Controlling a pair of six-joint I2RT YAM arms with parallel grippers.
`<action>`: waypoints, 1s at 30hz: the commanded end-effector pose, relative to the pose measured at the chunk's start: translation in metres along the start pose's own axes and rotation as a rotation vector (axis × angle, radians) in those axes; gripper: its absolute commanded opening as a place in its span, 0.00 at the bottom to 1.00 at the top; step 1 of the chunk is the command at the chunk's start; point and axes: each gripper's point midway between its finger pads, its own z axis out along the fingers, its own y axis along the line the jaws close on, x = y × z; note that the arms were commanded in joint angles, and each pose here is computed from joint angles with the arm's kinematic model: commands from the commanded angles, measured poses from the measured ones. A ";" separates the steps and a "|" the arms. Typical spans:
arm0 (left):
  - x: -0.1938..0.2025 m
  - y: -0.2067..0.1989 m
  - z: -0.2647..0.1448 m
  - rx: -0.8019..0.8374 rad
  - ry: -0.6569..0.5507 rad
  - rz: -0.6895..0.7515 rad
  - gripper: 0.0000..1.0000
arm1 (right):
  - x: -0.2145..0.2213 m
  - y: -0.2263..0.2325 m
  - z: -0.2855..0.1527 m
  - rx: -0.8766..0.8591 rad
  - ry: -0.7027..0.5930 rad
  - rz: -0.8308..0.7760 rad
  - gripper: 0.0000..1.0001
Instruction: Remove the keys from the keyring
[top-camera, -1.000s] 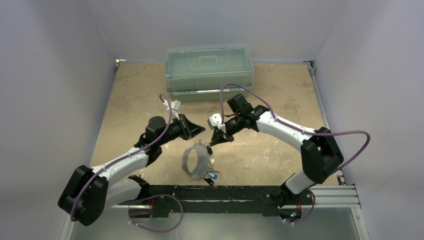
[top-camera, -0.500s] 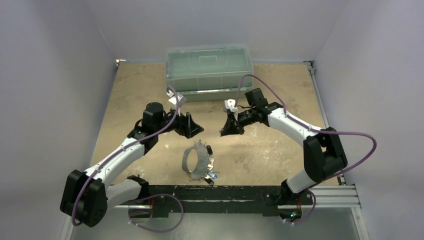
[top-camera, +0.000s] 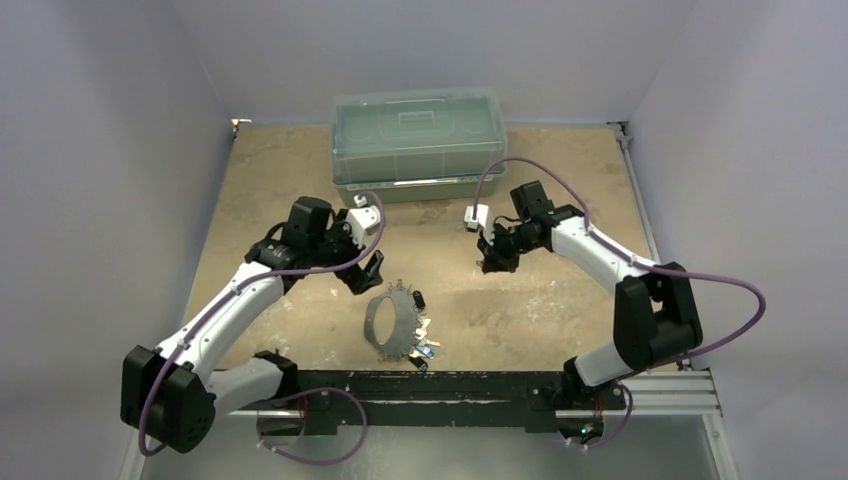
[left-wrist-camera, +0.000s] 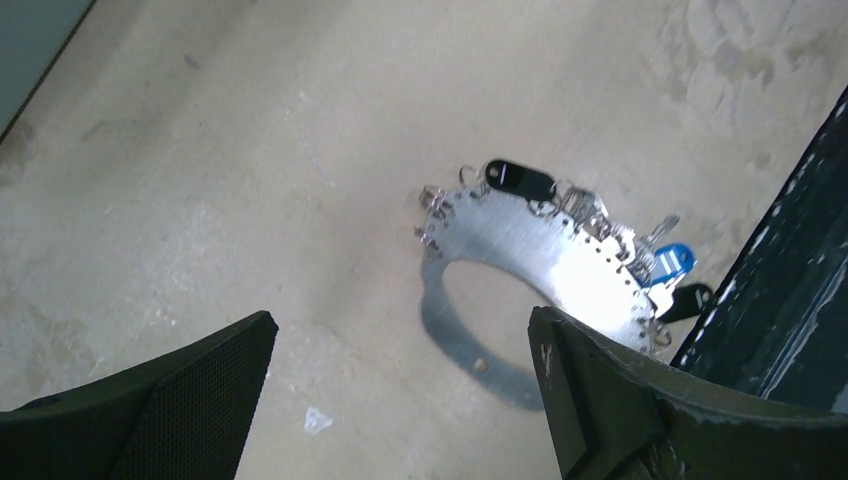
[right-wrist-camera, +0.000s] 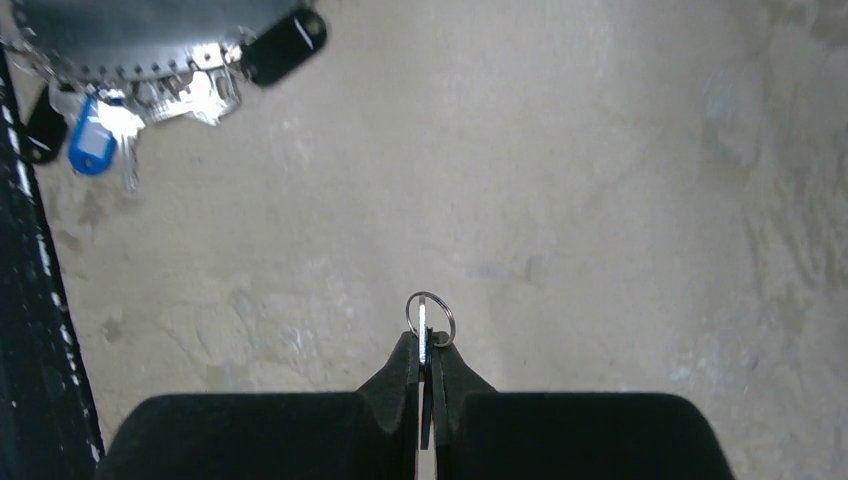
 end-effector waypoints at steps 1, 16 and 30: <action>0.029 0.014 -0.015 -0.051 0.170 0.121 0.99 | 0.045 -0.005 -0.013 0.106 0.187 0.006 0.00; 0.052 0.033 0.006 -0.084 0.242 0.142 0.99 | 0.101 0.003 -0.005 0.118 0.357 0.093 0.23; 0.009 0.065 -0.002 -0.327 0.114 -0.005 0.98 | 0.048 -0.009 -0.025 0.273 0.119 0.132 0.93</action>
